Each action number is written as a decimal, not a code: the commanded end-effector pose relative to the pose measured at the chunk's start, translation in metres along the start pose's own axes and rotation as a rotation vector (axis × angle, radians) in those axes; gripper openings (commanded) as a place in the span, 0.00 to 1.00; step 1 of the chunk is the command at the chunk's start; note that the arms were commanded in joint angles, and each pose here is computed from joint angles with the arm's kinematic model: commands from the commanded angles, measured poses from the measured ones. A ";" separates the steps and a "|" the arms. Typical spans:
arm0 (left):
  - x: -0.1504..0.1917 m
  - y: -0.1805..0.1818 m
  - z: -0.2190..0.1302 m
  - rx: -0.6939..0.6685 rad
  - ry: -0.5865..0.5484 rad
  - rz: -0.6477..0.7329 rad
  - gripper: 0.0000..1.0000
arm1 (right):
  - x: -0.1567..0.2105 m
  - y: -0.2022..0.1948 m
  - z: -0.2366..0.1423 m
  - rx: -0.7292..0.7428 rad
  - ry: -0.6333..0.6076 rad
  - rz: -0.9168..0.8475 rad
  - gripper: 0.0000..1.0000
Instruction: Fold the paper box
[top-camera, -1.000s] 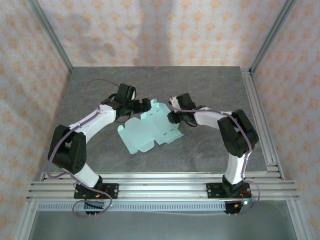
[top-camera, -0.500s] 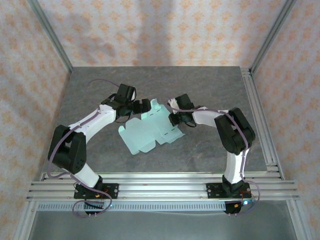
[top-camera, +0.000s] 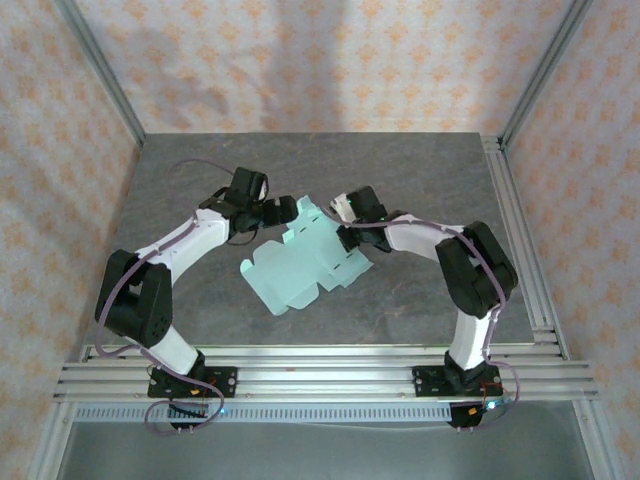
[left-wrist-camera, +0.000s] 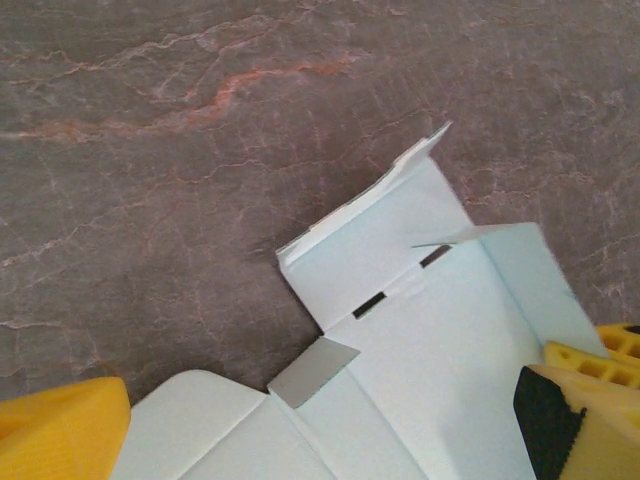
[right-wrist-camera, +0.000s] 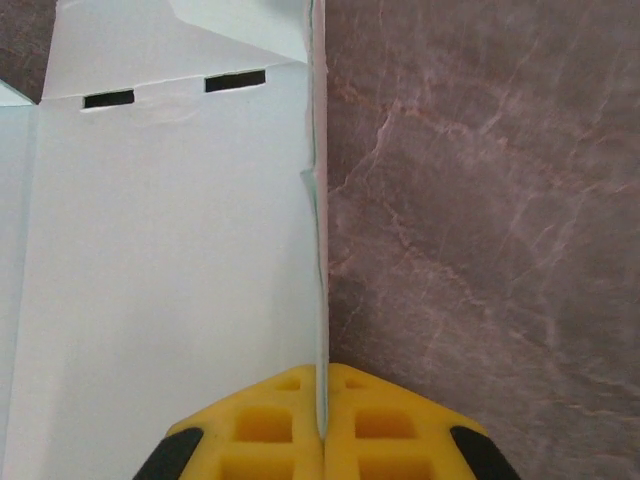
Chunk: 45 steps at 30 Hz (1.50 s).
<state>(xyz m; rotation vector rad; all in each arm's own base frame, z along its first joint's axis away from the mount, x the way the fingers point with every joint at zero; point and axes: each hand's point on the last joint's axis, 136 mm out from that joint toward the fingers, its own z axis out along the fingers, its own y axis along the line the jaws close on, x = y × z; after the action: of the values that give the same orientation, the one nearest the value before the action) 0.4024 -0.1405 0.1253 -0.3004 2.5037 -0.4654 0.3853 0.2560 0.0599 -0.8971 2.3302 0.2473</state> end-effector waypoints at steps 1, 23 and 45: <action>-0.010 0.011 -0.008 -0.005 -0.052 -0.048 1.00 | -0.020 -0.014 -0.026 0.173 -0.035 -0.163 0.00; -0.042 0.062 -0.019 -0.117 -0.150 -0.076 1.00 | -0.071 0.017 -0.046 0.804 -0.111 -0.788 0.00; -0.060 0.074 0.061 0.049 -0.109 -0.034 0.96 | -0.073 0.038 -0.033 0.812 -0.178 -1.000 0.00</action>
<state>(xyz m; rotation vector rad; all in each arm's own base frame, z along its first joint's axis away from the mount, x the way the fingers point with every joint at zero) 0.4580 -0.0625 0.0652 -0.4328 2.4399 -0.4424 0.3914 0.3057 0.1250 -1.3204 1.3745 -0.9345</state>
